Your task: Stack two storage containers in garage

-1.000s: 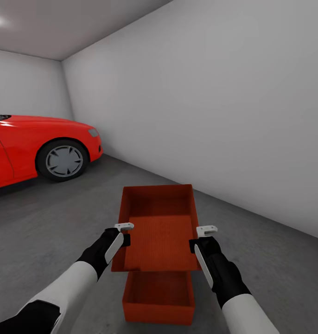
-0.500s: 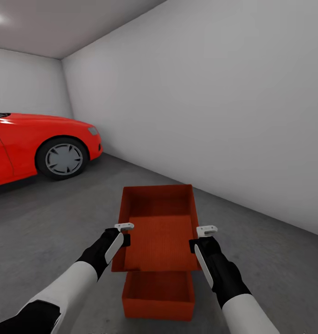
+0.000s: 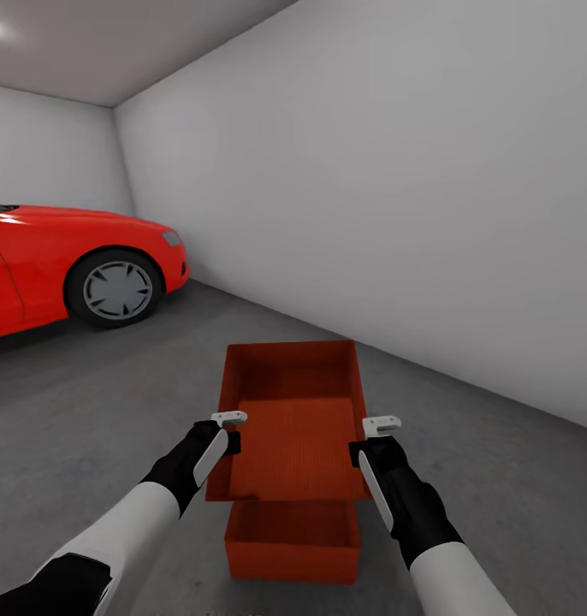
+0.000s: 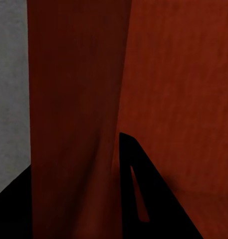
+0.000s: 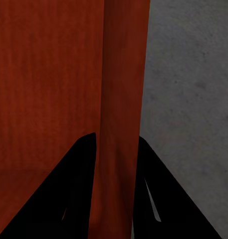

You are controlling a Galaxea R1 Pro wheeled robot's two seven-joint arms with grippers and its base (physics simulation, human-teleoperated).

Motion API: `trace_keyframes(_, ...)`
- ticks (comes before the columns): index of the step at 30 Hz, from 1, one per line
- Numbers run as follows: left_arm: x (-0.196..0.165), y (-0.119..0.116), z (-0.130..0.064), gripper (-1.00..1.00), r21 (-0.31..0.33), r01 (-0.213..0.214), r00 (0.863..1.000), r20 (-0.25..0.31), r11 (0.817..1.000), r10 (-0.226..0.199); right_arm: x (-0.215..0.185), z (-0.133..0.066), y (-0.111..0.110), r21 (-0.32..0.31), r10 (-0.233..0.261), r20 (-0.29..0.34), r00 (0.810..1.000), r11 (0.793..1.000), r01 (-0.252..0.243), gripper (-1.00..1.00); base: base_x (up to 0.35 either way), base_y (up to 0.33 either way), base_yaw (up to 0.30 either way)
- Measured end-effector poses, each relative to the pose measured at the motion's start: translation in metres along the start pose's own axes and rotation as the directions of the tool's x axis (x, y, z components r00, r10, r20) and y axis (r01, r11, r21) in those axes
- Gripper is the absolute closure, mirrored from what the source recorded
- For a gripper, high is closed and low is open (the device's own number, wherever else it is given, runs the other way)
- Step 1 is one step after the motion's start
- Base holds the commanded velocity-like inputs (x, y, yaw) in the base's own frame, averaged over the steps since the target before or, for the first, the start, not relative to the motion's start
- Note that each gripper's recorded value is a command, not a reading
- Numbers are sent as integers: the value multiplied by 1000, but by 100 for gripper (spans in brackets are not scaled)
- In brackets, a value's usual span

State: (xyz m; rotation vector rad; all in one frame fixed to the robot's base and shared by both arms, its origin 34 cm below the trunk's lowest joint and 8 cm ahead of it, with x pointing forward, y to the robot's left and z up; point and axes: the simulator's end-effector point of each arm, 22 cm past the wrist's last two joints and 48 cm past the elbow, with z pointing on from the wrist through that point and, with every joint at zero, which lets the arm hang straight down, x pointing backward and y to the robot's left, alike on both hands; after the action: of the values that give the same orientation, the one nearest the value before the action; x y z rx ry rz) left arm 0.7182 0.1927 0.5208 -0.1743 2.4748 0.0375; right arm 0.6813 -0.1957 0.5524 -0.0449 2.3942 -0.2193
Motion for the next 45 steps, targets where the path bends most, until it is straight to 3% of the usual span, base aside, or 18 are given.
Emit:
trace_keyframes(25,46,3,36,100,1,1,1000,1,1000,-1,48,31,9,1,-1,1,1000,1000,1,100,0,0,0)
trace_keyframes(45,46,2,36,100,2,1,1000,2,1000,-1,48,31,9,1,-2,2,1000,1000,2,100,0,0,0)
